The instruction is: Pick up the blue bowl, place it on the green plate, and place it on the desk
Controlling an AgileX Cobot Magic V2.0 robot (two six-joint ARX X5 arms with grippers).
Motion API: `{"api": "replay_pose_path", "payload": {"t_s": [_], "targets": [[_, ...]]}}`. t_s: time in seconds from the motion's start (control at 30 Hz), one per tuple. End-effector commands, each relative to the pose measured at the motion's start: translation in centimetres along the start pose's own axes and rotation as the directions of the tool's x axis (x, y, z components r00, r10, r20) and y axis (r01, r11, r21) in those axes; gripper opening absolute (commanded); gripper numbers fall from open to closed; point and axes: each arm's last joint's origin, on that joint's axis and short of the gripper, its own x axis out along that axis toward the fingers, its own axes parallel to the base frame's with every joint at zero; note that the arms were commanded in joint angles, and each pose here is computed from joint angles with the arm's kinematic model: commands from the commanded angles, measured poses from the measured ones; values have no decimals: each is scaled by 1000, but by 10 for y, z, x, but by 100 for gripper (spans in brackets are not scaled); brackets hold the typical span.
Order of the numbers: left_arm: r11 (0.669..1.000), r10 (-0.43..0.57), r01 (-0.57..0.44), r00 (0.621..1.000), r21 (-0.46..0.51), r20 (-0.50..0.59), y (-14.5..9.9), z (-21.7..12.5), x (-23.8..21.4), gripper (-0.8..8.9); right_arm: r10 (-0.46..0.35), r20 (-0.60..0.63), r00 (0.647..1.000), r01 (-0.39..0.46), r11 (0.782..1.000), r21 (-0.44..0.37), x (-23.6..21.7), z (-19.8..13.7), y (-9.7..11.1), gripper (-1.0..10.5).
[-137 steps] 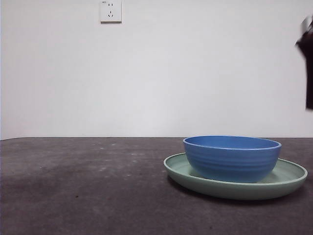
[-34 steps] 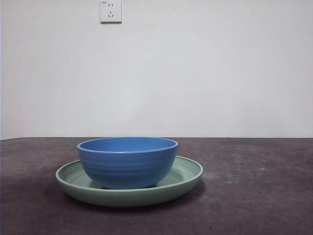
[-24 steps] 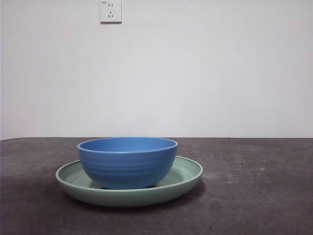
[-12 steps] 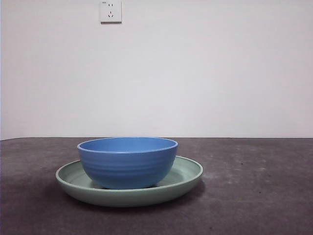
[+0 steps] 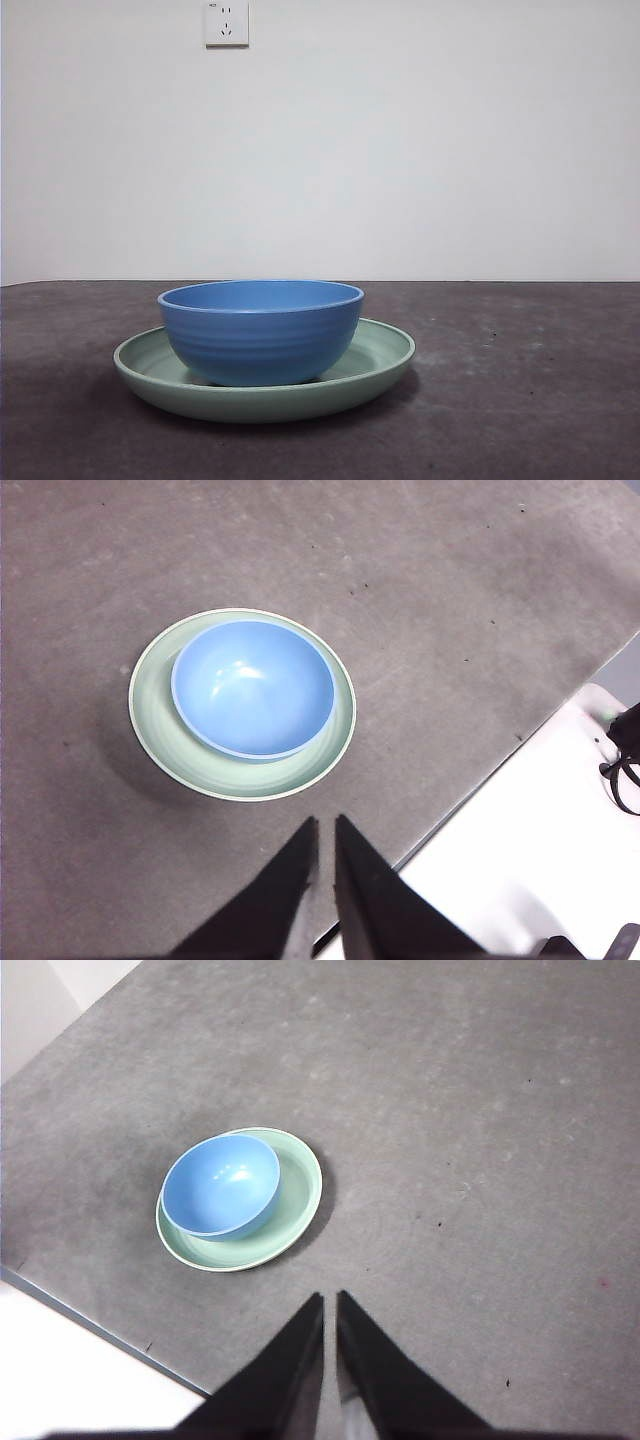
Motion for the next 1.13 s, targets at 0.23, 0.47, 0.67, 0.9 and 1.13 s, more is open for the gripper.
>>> {"api": "replay_pose_path", "payload": {"t_s": [0.23,0.47,0.67,0.9,1.13], "targets": [[997,55,-53,998,-59,24,7,3,0,26,-6,-54,999,7,1000,12,-3,-4,0,17],[950,307,-310,925,-20,224,40,-10,17,25,-10,-53,999,10,1000,11,-3,-4,-1,17],[898,413,-434,779,-68,472,71,-56,57,26,-10,-53,999,11,1000,11,-3,-4,-1,17],[845,514,-503,672,-181,533,98,-116,98,25,-11,-53,999,11,1000,11,-3,-4,-1,17],[783,620,-533,623,-320,477,109,-148,112,26,-11,-52,999,11,1000,11,-3,-4,-1,17]]}}
